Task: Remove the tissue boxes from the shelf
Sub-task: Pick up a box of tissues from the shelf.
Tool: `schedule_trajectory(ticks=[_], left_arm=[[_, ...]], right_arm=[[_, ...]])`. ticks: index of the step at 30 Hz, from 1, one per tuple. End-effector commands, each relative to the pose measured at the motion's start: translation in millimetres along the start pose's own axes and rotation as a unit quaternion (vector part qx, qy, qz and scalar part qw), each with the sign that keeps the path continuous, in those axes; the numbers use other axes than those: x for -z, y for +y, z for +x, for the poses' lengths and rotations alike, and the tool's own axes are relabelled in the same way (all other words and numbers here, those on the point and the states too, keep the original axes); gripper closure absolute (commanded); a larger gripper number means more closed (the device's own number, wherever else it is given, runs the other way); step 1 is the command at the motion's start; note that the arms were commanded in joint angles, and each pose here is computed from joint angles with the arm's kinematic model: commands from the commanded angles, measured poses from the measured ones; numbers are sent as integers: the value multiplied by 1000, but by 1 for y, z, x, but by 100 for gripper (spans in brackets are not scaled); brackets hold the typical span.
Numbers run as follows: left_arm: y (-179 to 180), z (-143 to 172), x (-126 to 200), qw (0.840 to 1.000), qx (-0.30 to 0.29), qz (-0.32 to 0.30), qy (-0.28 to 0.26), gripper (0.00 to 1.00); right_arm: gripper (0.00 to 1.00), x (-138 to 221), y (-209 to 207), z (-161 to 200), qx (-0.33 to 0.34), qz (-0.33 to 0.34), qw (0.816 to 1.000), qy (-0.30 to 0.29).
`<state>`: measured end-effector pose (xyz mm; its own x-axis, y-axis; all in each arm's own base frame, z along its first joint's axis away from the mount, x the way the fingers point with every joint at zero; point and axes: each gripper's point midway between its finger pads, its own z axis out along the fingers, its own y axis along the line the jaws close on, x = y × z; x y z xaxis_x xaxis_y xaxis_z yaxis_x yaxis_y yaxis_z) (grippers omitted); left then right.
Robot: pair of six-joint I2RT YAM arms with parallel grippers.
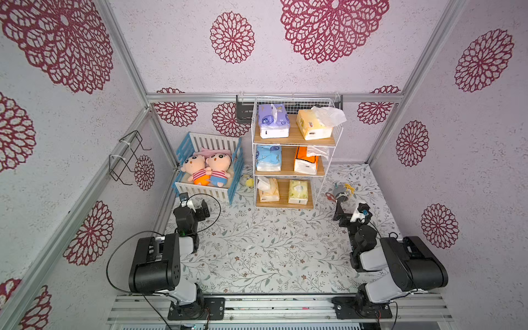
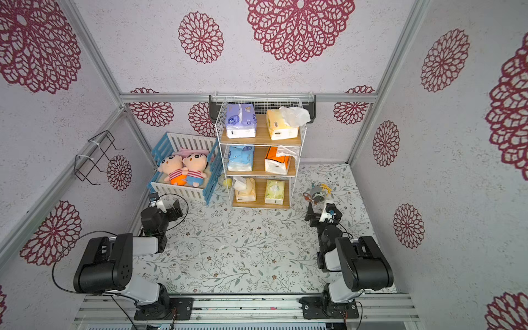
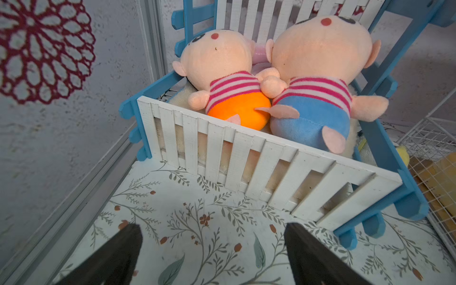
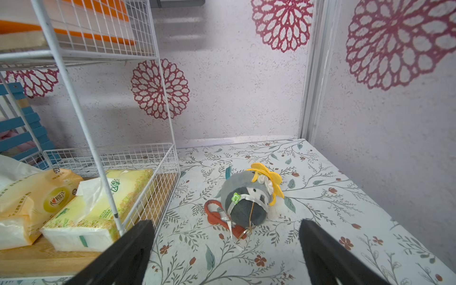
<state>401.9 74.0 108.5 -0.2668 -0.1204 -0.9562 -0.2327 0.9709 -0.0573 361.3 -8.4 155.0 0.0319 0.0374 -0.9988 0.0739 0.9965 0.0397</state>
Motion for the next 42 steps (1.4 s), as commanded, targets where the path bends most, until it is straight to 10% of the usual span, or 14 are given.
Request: schedule_trajectory(ticks=[1,26,31,37,42], left_arm=[[-2,-11,0,1000,1,2,-15,3],[-2,-12,1,1000,2,0,-18,3],[14,-55,27,997,16,-72,-36,3],[42,-133,87,970,180,-163,-29,3],[15,-182,126,966,248,-70,-26,3]], right_arm=[[1,0,0,-10,-3,-2,1000,-19],[1,-4,-1,-9,-5,2,1000,-11],[1,-1,-14,-28,-22,41,999,-4],[1,-3,-15,-40,-97,59,991,75],[1,11,-1,-82,-143,23,985,88]])
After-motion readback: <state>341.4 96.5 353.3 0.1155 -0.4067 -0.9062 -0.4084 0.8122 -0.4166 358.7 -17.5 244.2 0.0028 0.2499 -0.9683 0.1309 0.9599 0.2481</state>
